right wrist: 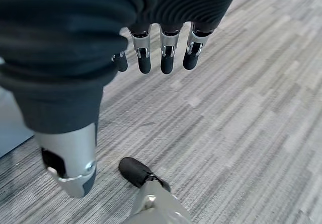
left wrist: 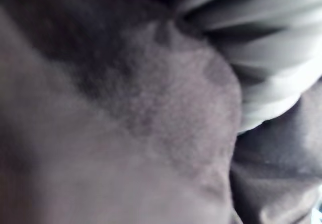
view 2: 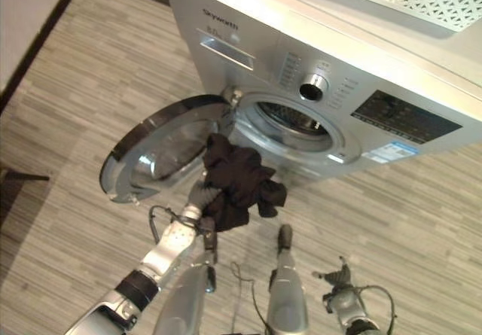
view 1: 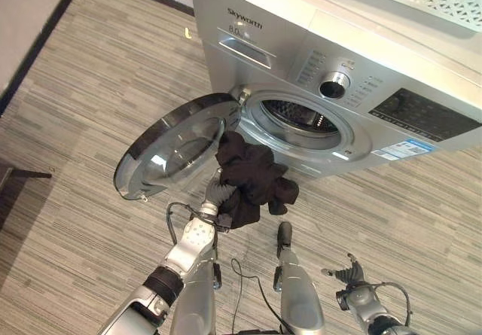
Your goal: Grab the laundry basket,head to the washer,open it,put in the laundry and shut it.
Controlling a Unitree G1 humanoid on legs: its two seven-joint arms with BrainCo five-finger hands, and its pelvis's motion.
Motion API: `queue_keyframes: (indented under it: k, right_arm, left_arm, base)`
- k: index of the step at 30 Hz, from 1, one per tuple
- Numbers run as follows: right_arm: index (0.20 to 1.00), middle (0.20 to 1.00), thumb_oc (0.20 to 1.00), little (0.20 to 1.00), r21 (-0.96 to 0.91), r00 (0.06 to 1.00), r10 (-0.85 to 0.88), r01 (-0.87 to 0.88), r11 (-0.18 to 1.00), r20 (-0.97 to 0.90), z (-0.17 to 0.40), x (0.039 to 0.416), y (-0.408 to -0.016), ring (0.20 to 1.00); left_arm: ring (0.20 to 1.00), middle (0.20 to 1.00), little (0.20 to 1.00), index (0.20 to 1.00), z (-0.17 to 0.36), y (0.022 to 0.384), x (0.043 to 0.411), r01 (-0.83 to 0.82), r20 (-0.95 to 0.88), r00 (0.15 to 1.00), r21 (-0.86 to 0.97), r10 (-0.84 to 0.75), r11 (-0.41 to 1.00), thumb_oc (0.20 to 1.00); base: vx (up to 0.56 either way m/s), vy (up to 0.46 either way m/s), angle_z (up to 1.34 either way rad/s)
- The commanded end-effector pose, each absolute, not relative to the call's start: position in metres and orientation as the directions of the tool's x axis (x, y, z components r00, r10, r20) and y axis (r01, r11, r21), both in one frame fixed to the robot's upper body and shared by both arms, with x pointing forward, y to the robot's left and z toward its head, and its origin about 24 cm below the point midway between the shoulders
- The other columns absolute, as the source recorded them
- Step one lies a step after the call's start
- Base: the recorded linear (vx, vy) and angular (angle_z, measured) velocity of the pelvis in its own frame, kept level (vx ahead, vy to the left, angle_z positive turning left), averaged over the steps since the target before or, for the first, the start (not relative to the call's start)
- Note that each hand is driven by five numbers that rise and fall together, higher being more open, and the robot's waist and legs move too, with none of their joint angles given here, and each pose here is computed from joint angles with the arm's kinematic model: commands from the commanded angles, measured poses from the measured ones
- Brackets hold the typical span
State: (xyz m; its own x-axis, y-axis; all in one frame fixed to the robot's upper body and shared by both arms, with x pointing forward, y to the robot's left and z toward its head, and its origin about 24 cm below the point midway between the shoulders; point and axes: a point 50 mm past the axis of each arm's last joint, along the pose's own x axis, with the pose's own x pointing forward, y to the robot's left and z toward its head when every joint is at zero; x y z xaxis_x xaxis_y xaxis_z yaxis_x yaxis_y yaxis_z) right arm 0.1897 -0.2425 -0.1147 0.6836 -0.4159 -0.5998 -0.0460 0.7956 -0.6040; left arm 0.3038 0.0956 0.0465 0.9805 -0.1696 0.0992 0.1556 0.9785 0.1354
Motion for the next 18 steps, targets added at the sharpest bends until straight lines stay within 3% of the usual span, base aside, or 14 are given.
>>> queue_keyframes:
  k: [1,8,10,12,18]
  right_arm:
    - [1.000,1.000,1.000,1.000,-0.597,0.720,-0.340,-0.129,0.792,-0.606,-0.120,0.186,-0.219,1.000]
    - [1.000,1.000,1.000,1.000,-0.593,0.720,-0.333,-0.134,0.794,-0.609,-0.121,0.182,-0.220,1.000]
    - [1.000,1.000,1.000,1.000,-0.585,0.656,-0.377,-0.122,0.802,-0.654,-0.130,0.155,-0.234,1.000]
    - [1.000,1.000,1.000,1.000,-0.597,0.644,-0.399,-0.114,0.794,-0.653,-0.129,0.157,-0.240,1.000]
    - [1.000,1.000,1.000,1.000,-0.601,0.659,-0.417,-0.067,0.796,-0.626,-0.124,0.168,-0.241,1.000]
  left_arm:
    - [0.200,0.200,0.200,0.200,0.090,0.090,0.320,0.118,0.300,0.942,0.115,-0.147,0.986,0.200]
    - [0.200,0.200,0.200,0.200,0.110,0.076,0.329,0.124,0.360,0.918,0.137,-0.167,0.983,0.200]
    - [0.200,0.200,0.200,0.200,0.109,0.060,0.324,0.199,0.353,0.903,0.160,-0.245,0.967,0.200]
    - [0.200,0.200,0.200,0.200,0.108,0.061,0.323,0.207,0.352,0.900,0.176,-0.258,0.962,0.200]
    - [0.200,0.200,0.200,0.200,0.101,0.062,0.319,0.238,0.329,0.897,0.201,-0.295,0.950,0.200]
  base:
    - [-0.02,-0.062,0.16]
    - [0.01,0.015,0.24]
    - [-0.03,0.349,0.47]
    - [0.03,0.168,0.51]
    - [0.10,-0.171,0.26]
